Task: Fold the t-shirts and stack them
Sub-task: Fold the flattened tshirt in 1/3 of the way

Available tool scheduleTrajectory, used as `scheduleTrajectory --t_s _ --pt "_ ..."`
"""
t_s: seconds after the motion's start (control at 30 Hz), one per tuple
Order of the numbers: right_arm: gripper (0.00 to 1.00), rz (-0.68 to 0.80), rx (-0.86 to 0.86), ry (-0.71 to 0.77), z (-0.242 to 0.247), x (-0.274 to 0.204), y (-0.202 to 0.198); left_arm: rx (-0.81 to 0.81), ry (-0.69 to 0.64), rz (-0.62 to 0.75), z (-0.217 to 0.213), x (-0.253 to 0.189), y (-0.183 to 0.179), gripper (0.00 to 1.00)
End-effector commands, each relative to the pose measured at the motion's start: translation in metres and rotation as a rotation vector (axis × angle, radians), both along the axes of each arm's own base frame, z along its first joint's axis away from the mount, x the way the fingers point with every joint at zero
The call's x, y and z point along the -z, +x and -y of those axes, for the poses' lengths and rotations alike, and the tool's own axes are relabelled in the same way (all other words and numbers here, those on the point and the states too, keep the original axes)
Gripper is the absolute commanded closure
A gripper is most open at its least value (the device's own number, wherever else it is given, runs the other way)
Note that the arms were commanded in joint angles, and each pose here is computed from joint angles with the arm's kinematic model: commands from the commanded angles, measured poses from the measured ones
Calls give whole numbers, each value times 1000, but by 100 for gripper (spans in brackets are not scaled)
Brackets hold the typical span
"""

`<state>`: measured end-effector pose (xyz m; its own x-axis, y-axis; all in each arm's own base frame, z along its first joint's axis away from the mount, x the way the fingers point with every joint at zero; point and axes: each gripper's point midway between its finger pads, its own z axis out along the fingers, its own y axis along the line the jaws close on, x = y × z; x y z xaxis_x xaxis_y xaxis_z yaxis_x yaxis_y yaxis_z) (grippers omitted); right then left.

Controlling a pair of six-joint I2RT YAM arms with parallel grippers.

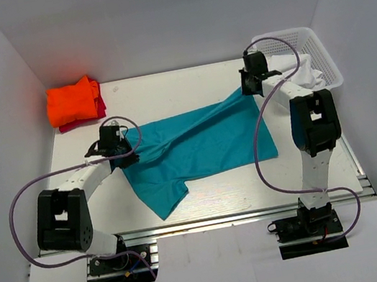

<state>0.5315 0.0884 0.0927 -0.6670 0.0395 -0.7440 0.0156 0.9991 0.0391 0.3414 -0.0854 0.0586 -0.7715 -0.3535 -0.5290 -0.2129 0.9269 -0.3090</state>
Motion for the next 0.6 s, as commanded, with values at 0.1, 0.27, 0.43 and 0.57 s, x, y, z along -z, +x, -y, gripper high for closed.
scheduleTrajectory --t_s 0.1,0.27,0.43,0.57 --pt "73 -59 66 -42 20 12 -26 47 -93 -53 17 0 -38 64" --pt "26 -45 64 -43 19 -3 -26 38 -53 12 10 -29 -27 37" --pt "12 1 17 -19 10 -28 -24 42 -21 144 7 -67 4 0" --pt "10 31 -69 40 -8 -35 -19 37 -3 179 6 -69 36 0"
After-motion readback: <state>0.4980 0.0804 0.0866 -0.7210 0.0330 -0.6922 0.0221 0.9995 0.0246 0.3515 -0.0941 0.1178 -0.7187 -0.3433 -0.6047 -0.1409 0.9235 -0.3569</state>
